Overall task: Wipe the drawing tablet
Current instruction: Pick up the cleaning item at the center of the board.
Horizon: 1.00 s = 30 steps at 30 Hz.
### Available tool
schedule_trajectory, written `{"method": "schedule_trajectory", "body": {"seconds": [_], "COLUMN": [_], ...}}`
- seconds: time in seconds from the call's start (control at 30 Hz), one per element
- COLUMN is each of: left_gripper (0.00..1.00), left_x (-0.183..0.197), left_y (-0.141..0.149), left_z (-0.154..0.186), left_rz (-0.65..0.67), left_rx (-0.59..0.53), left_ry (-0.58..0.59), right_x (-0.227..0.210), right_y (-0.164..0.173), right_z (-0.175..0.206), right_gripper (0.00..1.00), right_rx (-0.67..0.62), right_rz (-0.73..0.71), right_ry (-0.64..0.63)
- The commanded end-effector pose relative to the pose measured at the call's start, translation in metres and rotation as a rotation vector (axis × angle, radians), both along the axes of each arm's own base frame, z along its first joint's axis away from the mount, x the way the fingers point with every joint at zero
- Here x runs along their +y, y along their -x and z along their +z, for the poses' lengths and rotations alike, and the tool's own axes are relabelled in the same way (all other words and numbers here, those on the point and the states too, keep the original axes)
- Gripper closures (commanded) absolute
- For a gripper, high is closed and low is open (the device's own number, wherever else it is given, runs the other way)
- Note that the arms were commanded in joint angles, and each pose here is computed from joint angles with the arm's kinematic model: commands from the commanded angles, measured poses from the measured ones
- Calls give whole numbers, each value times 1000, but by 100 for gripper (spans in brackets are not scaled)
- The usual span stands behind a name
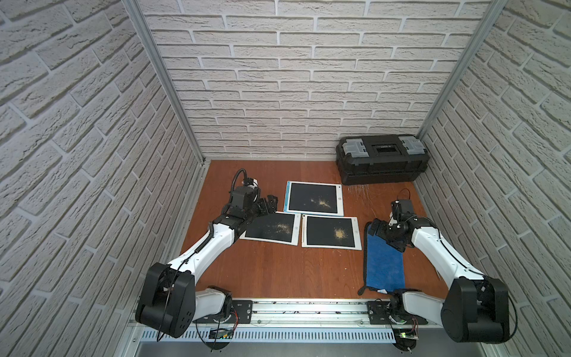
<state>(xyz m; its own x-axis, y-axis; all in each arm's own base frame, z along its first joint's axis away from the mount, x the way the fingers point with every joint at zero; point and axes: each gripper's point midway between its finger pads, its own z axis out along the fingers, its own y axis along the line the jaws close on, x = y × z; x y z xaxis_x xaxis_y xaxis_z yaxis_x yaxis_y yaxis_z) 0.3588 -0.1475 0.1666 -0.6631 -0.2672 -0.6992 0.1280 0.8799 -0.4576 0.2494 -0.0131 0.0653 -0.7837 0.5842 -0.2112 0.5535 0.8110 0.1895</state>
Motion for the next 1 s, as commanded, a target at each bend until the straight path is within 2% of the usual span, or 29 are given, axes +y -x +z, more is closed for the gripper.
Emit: {"method": "schedule_trajectory", "body": {"seconds": [0.0, 0.33, 0.77, 0.97], "left_gripper": [2, 2, 2, 2], "left_x": [-2, -3, -6, -4], "left_y": [2, 5, 4, 8], "left_z": [0, 5, 4, 8], "left_rz": [3, 3, 11, 11], "left_rx": [5, -3, 7, 0], "left_ry": [23, 38, 56, 47], "right_x": [-12, -31, -37, -39], "right_y": [-6, -47, -147, -150], "right_z": [-8, -28, -19, 0], "right_gripper": [2, 2, 3, 4], "right_rx": [23, 87, 15, -10], "right_rz": [-64, -119, -126, -104], "right_ry": [9, 16, -40, -19]}}
